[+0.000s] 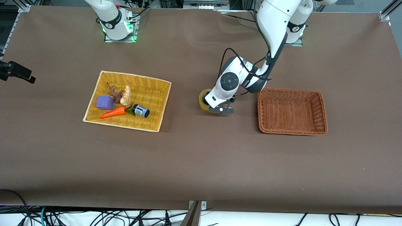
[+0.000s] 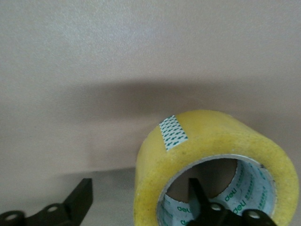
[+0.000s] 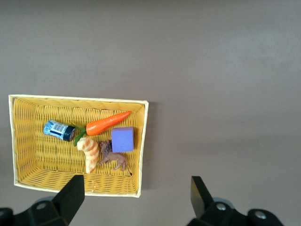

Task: Transfer tape with both arms
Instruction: 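Grasp the tape roll with the left gripper and carry it to the basket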

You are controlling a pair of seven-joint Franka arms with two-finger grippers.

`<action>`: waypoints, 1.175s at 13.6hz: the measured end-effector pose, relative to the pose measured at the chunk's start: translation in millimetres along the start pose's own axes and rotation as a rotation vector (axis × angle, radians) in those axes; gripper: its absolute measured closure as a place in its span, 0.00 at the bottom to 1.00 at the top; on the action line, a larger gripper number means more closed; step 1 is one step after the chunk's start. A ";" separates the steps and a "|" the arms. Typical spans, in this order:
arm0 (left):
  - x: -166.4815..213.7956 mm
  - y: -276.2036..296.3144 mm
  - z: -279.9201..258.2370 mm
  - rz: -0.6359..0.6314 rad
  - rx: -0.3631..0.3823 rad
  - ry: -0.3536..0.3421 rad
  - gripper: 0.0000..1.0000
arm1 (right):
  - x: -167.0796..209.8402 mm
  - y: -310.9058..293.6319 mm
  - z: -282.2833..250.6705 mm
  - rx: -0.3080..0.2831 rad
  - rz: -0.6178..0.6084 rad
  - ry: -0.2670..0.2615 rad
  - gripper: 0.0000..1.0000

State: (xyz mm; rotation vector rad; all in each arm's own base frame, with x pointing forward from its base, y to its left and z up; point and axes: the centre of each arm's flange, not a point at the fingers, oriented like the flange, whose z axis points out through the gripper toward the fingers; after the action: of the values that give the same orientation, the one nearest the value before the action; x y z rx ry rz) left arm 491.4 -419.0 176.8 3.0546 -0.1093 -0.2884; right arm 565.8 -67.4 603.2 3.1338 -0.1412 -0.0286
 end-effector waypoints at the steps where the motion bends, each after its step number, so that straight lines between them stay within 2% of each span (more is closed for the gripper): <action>1: 0.3 -0.2 -0.1 0.000 0.000 0.001 0.24 | -0.8 -0.4 1.1 0.000 -0.002 -0.008 0.00; 5: 2.1 0.6 -2.8 -0.001 -0.005 0.009 0.70 | -1.5 -1.0 1.9 0.000 -0.004 -0.016 0.00; 6: 2.6 0.1 -3.9 -0.001 -0.005 0.011 0.78 | -1.5 -1.0 2.1 0.000 -0.004 -0.017 0.00; 10: 6.4 -0.5 -25.4 -0.005 -0.013 0.028 0.78 | -0.7 -2.7 4.1 0.000 -0.007 -0.021 0.00; 14: 13.3 -35.1 -134.0 -0.051 -0.012 0.011 0.78 | 1.1 -3.5 7.8 0.000 -0.008 -0.028 0.00; 16: 16.6 -80.6 -188.4 -0.064 0.033 0.017 0.78 | 1.2 -3.5 8.0 0.000 -0.008 -0.028 0.00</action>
State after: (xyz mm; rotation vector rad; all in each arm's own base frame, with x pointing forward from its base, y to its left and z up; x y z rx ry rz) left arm 548.5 -327.9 352.1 3.0967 -0.0152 -0.2676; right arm 567.2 -64.1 595.2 3.1349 -0.1287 -0.0725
